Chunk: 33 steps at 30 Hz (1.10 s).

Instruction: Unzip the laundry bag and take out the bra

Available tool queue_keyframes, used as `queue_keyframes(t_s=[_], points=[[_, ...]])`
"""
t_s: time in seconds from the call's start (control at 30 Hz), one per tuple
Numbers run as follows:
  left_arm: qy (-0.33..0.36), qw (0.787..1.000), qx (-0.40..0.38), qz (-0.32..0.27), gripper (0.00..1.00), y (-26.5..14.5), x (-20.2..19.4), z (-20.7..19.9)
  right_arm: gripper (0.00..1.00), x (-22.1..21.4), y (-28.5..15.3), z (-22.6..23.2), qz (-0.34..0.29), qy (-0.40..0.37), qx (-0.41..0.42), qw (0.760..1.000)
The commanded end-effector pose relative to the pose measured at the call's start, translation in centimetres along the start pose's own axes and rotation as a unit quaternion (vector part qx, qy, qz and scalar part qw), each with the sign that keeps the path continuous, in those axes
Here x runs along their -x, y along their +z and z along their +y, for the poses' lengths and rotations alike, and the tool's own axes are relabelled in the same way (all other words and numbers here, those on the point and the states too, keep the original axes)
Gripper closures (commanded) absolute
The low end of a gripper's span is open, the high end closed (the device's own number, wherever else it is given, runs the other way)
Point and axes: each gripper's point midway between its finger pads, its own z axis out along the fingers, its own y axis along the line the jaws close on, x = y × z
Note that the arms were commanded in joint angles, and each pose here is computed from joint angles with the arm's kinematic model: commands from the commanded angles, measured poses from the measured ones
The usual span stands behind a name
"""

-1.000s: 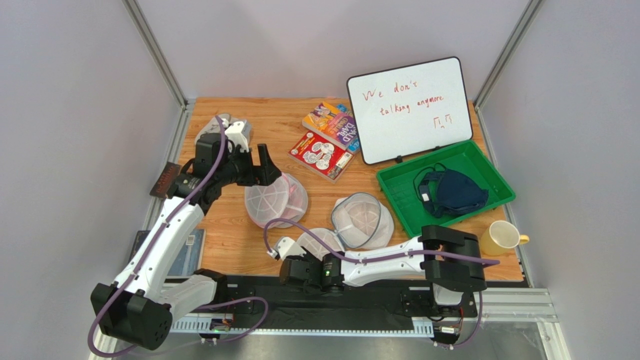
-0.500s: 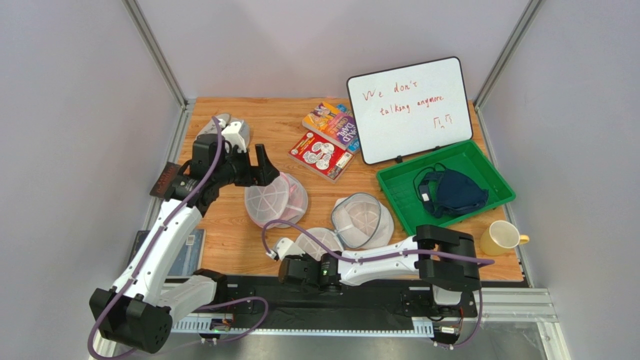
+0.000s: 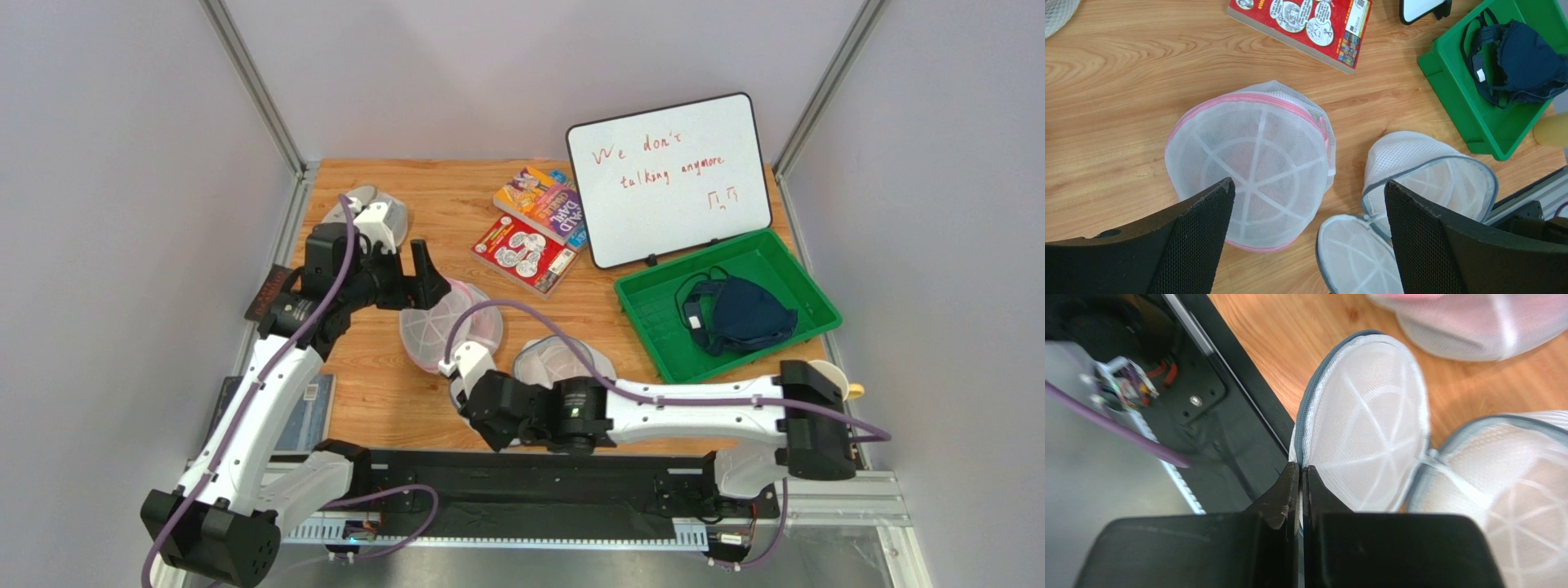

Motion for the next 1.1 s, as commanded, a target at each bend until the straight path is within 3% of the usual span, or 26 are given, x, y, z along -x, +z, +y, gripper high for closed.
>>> queue_keyframes(t_s=[0.0, 0.17, 0.43, 1.07], points=[[0.018, 0.999, -0.009, -0.030, 0.04, -1.7, 2.1, -0.9, 1.00, 4.8, -3.3, -0.5, -0.078, 0.074, 0.044, 0.993], [0.030, 0.999, -0.016, -0.023, 0.04, -1.7, 1.8, -1.1, 1.00, 6.1, -5.8, -4.0, -0.139, 0.149, 0.054, 0.978], [0.054, 0.998, -0.011, 0.004, 0.07, -0.3, 0.0, -2.2, 1.00, 3.2, -7.3, -10.3, -0.170, 0.214, -0.002, 0.962], [0.054, 0.978, -0.162, 0.116, 0.09, 6.5, -9.9, -12.7, 1.00, -1.2, -10.5, -15.7, -0.207, 0.298, -0.109, 0.925]])
